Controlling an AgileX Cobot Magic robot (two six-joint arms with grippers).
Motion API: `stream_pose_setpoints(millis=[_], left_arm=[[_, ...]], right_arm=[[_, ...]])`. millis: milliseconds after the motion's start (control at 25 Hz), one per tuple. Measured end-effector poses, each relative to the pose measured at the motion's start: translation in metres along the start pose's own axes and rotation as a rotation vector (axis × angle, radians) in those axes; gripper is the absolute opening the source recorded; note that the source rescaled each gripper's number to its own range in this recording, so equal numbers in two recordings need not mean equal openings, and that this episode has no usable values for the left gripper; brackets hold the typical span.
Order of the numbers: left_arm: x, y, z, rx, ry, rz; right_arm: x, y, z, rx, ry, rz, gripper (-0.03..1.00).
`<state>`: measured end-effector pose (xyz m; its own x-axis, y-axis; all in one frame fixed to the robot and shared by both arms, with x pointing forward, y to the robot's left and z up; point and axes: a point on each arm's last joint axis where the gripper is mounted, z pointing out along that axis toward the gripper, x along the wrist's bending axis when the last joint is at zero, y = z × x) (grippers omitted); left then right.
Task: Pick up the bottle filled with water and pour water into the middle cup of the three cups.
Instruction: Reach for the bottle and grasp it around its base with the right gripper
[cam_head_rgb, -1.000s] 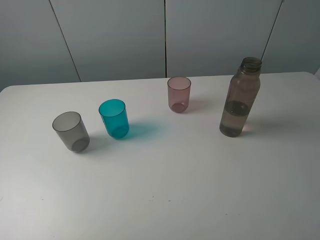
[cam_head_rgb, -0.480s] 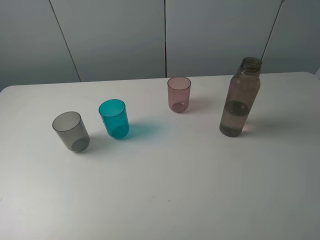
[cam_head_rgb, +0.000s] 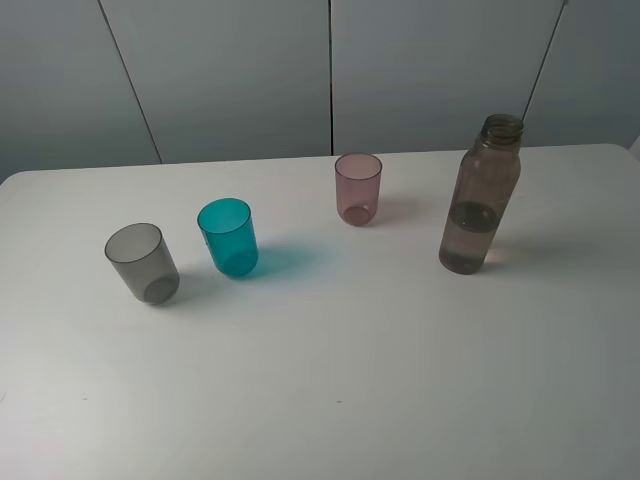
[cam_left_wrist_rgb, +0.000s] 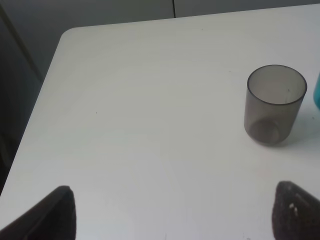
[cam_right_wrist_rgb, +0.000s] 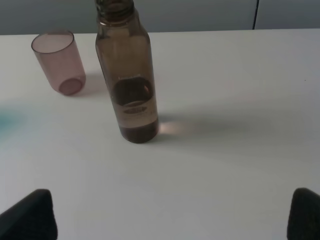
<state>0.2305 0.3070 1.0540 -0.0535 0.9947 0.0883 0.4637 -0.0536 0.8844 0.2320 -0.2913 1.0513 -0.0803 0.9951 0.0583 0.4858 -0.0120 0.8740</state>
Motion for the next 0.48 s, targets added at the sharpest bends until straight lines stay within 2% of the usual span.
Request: stream_pose_setpoints(millis=[480], left_arm=[[0.0, 0.0, 0.0, 0.0, 0.0, 0.0]], right_arm=[[-0.0003, 0.0022, 0.0026, 0.021, -0.003, 0.021, 1.0]])
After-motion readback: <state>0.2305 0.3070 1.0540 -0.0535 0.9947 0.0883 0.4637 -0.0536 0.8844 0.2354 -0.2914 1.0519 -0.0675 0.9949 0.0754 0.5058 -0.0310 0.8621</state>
